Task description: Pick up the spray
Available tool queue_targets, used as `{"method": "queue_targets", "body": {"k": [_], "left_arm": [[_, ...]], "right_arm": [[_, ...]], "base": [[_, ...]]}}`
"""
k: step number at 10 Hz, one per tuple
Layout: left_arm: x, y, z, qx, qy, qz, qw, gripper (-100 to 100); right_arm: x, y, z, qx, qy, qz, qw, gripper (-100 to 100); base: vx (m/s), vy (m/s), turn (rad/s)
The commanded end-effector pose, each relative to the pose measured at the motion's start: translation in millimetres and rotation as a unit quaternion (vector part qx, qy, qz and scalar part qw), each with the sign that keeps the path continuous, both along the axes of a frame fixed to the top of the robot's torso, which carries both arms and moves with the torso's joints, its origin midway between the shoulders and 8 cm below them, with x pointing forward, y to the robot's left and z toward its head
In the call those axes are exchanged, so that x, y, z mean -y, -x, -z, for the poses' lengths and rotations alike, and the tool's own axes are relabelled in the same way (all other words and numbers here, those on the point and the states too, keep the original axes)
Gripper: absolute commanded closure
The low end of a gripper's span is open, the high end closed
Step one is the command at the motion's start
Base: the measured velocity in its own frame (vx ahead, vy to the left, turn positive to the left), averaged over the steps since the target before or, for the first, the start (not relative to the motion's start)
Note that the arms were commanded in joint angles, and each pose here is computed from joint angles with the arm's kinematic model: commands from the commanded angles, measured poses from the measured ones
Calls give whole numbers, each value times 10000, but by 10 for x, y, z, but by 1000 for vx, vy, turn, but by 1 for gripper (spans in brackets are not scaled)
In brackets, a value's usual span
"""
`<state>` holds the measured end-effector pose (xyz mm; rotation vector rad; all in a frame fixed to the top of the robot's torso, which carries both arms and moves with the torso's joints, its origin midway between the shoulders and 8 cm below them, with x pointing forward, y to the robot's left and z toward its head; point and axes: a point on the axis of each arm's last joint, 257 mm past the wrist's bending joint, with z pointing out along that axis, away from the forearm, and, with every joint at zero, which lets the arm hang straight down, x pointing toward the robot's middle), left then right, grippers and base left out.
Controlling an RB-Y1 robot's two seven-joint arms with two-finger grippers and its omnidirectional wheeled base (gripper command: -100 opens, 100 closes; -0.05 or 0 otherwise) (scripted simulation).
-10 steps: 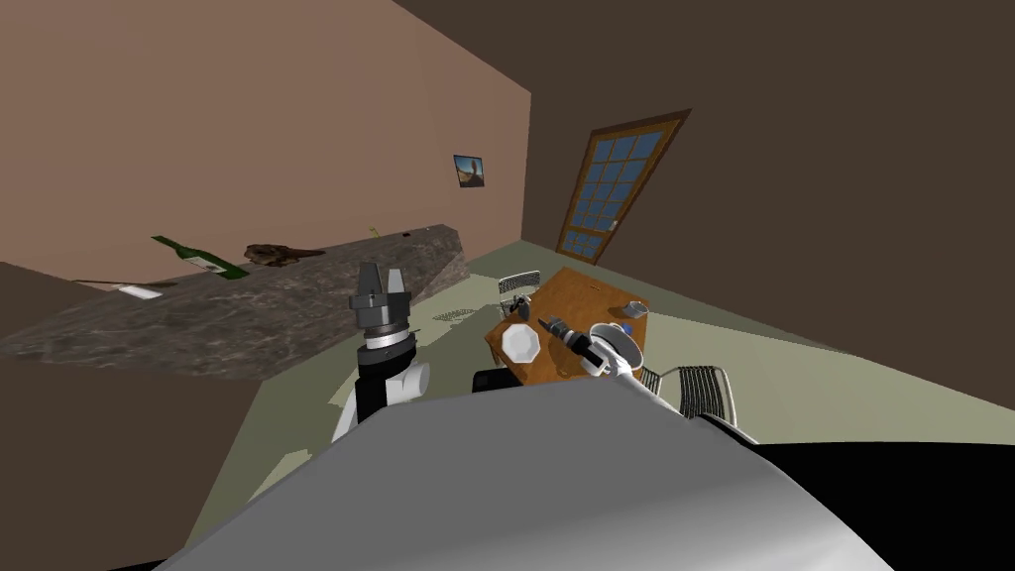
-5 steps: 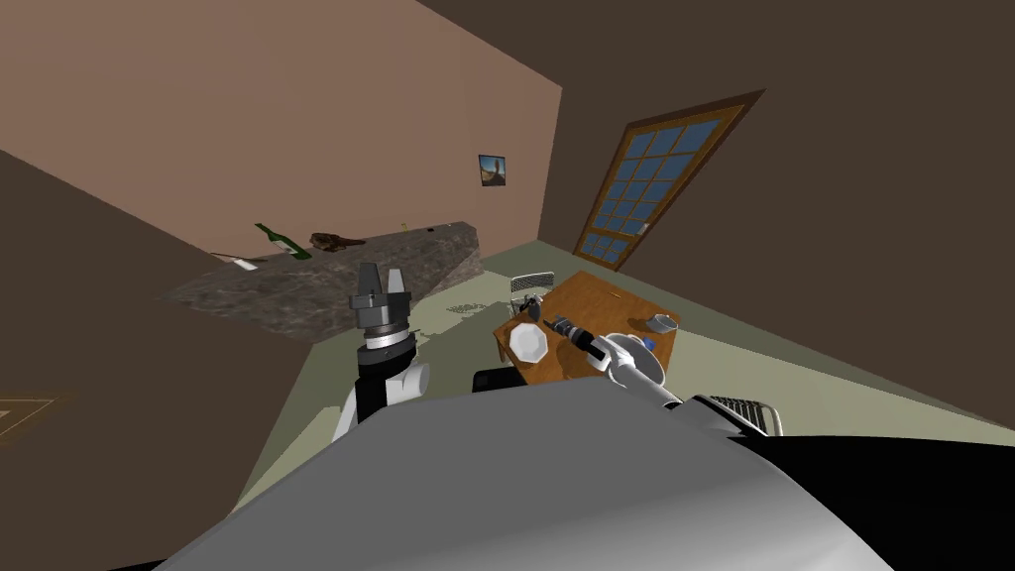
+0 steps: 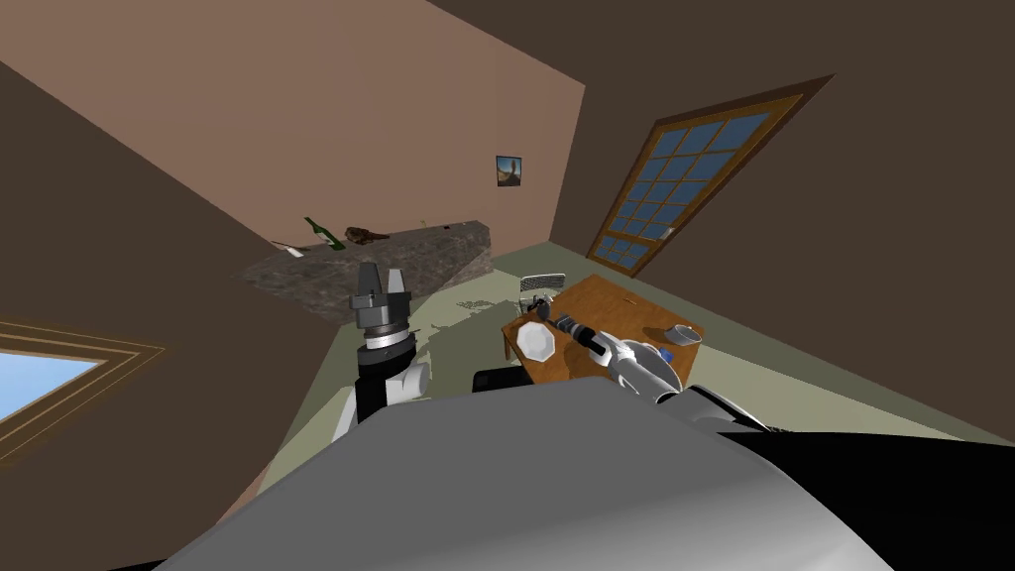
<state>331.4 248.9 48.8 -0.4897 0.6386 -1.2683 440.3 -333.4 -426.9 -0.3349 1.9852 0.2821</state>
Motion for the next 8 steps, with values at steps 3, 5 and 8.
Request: {"method": "queue_targets", "body": {"k": [3,5,8], "left_arm": [[0,0,0,-1,0,-1,10000,0],[0,0,0,0,0,-1,10000,0],[0,0,0,0,0,-1,10000,0]], "right_arm": [[95,-65,4,11,246,-6,9997,-100],[95,-65,4,11,246,-6,9997,-100],[114,-83,4,16,302,-8,9995,-100]], "base": [[-5,16,96],[-6,3,19],[-11,6,38]]}}
